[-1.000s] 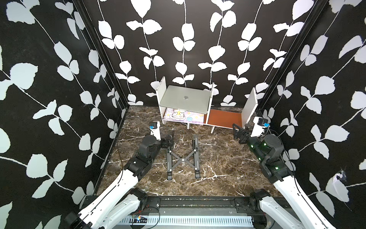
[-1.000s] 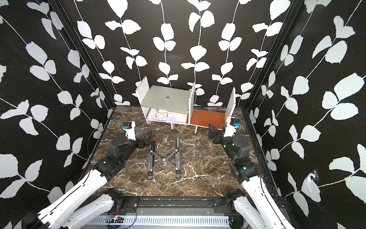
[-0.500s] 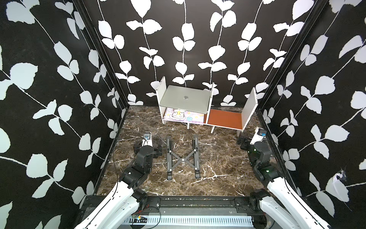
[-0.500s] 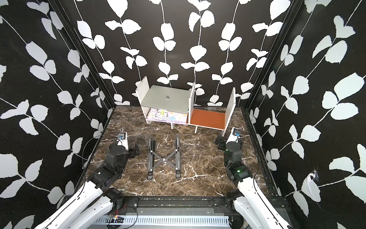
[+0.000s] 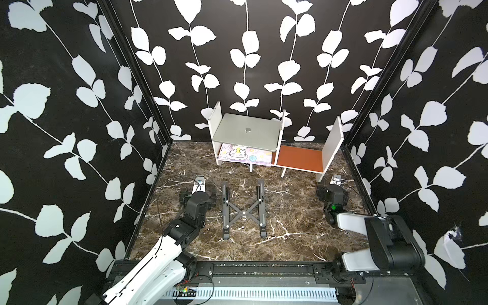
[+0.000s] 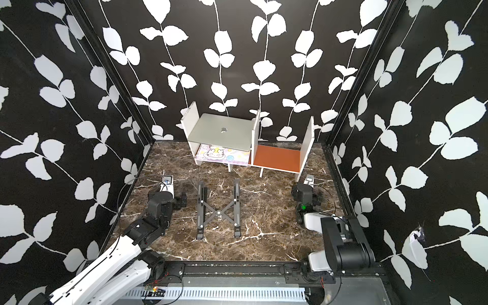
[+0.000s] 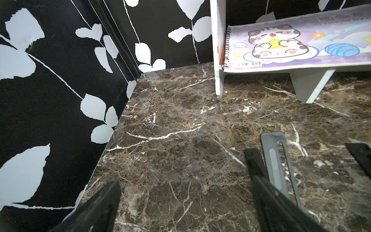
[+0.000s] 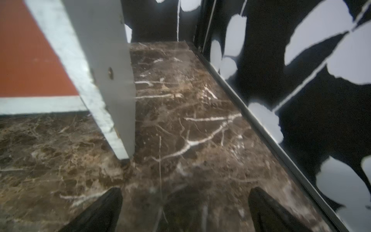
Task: Close the laptop lid and set it aside
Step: Reset both arms
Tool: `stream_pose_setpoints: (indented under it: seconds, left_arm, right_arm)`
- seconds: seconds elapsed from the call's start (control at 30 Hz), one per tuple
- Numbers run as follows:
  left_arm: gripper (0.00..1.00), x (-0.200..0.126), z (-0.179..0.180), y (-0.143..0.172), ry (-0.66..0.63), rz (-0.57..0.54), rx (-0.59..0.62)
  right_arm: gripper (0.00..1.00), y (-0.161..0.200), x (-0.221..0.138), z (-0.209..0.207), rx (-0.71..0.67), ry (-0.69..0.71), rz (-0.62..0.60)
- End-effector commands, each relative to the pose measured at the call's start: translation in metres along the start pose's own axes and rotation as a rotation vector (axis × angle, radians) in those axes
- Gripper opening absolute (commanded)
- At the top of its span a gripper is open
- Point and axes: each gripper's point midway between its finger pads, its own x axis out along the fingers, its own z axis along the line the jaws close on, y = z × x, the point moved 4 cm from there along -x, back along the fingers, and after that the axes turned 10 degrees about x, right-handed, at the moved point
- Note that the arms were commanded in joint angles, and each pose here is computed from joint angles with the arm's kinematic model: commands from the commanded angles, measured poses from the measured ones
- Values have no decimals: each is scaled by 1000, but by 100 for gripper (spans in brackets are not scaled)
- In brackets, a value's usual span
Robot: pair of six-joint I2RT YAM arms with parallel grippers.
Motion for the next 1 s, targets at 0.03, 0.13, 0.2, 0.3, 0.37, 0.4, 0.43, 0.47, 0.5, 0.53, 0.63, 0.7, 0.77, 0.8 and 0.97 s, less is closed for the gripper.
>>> stream_pose_setpoints:
  seconds: [0.03,0.13,0.2,0.3,0.37,0.4,0.43,0.47,0.5,0.53,0.63,0.7,0.77,0.8,0.97]
  left_arm:
    - [99,-3,6,-13,-14,-41,-3]
    - [99,-1,7,-12,-34,-64,10]
    - [99,4,7,-11,-61,-79,22]
    - [99,16,12,-12,-118,-76,45]
    - [99,29,16,-8,-150,-51,48]
    - [99,37,18,-6,-160,-41,48]
    - [99,46,20,-3,-171,-26,49]
    - [99,54,23,1,-190,-19,43]
    - [99,65,22,7,-201,-7,47]
    - [99,73,22,10,-206,-14,45]
    - [99,100,9,27,-150,-55,31]
    - [99,117,6,34,-134,-94,28]
    - [99,129,6,36,-91,-87,59]
    - [99,136,8,48,-77,-67,20]
    - [99,151,19,66,3,-85,-98]
  right_arm:
    - [100,-31,2,16,43,-161,-203]
    - [100,-30,3,12,54,-150,-172]
    - [100,-29,5,13,47,-144,-176]
    - [100,-30,3,13,47,-148,-186]
    - [100,-30,3,13,47,-148,-183]
    - [100,-29,4,13,43,-150,-181]
    - [100,-30,4,15,39,-158,-180]
    - [100,-29,4,16,33,-165,-175]
    - [100,-29,4,17,31,-169,-175]
    - [100,-29,4,17,30,-170,-175]
    - [100,-29,4,17,30,-171,-175]
    - [100,-29,4,17,29,-172,-173]
    - [100,-29,4,17,30,-171,-175]
    - [100,-29,4,17,30,-171,-175]
    - [100,-29,4,18,29,-176,-173]
